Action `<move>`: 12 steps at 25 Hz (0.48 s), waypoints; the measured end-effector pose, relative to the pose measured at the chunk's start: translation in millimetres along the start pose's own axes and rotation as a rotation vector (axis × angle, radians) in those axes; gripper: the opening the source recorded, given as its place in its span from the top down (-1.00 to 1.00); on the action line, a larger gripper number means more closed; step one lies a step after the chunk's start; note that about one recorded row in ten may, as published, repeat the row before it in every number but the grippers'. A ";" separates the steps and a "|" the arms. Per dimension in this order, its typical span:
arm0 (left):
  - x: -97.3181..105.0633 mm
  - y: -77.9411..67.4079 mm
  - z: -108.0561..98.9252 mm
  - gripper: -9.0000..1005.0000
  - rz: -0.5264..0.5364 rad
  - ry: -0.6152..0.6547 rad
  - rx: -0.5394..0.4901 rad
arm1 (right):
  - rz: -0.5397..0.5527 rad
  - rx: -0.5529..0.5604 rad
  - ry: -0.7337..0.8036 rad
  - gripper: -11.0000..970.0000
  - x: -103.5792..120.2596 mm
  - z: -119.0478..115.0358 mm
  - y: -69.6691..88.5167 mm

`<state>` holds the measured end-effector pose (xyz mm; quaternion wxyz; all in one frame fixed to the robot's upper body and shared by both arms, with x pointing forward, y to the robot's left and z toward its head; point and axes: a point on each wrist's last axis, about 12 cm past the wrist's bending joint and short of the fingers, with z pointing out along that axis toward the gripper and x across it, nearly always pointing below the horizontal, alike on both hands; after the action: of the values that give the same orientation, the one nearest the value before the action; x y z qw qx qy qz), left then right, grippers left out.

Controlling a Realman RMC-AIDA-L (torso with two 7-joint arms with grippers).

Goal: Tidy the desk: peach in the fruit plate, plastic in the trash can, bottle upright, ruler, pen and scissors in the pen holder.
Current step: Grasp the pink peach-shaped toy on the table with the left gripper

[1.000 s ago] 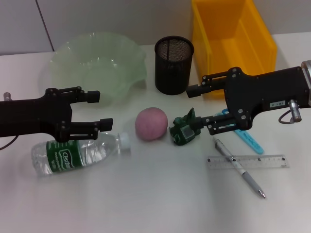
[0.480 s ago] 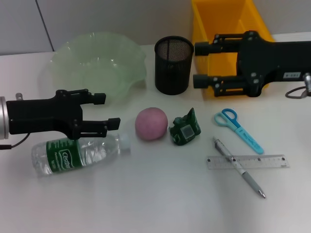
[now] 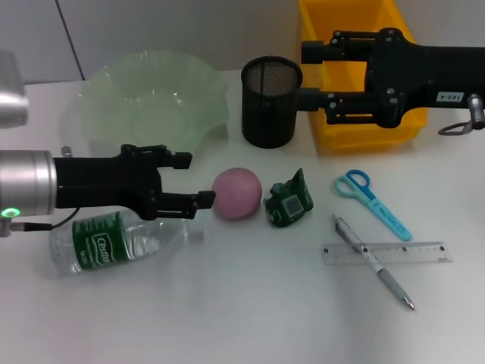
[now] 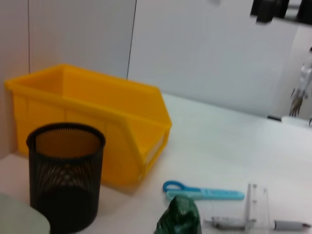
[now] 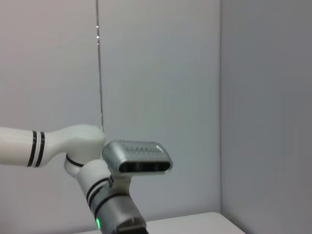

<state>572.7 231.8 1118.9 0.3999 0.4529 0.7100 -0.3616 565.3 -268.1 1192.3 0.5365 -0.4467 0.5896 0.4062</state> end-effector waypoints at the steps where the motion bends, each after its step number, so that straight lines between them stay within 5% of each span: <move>1: -0.6 0.5 7.4 -0.64 0.002 0.025 0.000 | 0.000 0.000 0.000 -0.42 0.0 0.0 0.0; 12: -13.4 3.4 32.0 -0.64 0.030 0.053 0.009 | 0.015 0.023 -0.029 -0.42 -0.5 1.9 -2.8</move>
<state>587.2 200.1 1117.0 0.3845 0.4746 0.7119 -0.3465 568.6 -267.0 1192.6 0.5471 -0.4303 0.5895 0.4100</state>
